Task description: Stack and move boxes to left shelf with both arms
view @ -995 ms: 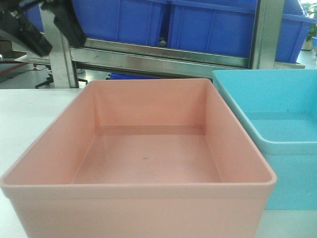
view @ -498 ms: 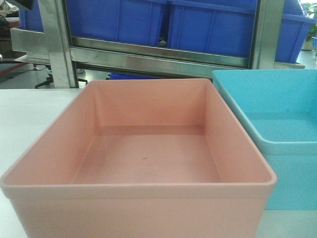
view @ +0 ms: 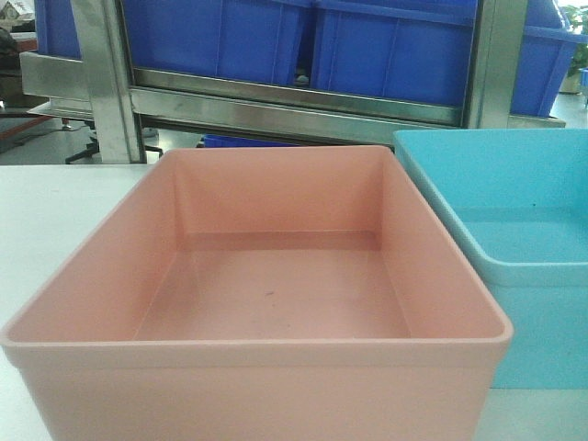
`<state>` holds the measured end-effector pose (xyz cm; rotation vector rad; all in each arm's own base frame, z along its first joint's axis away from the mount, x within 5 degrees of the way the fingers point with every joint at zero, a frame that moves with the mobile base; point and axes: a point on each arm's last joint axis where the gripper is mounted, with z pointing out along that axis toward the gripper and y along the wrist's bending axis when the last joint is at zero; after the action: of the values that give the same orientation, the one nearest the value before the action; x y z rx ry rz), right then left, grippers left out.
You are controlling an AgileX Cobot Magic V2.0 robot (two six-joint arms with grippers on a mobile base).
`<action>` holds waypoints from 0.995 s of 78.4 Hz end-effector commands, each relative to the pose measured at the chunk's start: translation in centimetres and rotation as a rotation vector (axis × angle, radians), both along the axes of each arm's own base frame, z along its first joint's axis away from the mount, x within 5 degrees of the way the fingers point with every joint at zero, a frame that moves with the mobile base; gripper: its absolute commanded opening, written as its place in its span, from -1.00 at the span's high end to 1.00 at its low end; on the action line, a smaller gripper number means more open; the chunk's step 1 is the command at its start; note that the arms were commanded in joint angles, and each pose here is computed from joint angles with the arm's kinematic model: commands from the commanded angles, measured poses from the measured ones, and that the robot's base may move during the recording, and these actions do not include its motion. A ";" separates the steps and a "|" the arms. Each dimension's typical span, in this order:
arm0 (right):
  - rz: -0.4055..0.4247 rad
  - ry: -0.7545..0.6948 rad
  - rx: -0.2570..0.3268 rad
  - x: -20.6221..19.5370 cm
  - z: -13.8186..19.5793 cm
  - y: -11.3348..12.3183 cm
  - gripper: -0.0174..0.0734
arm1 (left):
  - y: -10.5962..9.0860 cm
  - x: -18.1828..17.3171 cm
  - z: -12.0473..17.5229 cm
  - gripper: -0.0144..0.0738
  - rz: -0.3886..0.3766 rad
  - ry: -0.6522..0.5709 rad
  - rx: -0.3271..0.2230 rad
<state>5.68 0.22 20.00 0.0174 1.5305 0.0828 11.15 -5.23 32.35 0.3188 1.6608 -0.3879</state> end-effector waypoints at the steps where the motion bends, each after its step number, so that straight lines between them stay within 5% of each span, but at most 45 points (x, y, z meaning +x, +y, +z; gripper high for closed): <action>1: 0.008 -0.135 -0.008 -0.4 1.9 0.1 0.51 | 0.1 0.0 1.7 -0.01 0.013 -0.090 -0.051; 47: 0.011 -0.163 -0.012 -0.5 2.4 0.1 0.51 | 0.1 0.0 1.6 -0.01 0.013 -0.087 -0.049; 78: -0.049 0.184 -0.018 1.6 9.1 -0.4 0.51 | 0.1 0.0 1.6 -0.01 0.013 -0.087 -0.049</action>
<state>6.22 -0.23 26.45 0.0663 1.7687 0.0365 11.15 -5.24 32.31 0.3202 1.6654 -0.3887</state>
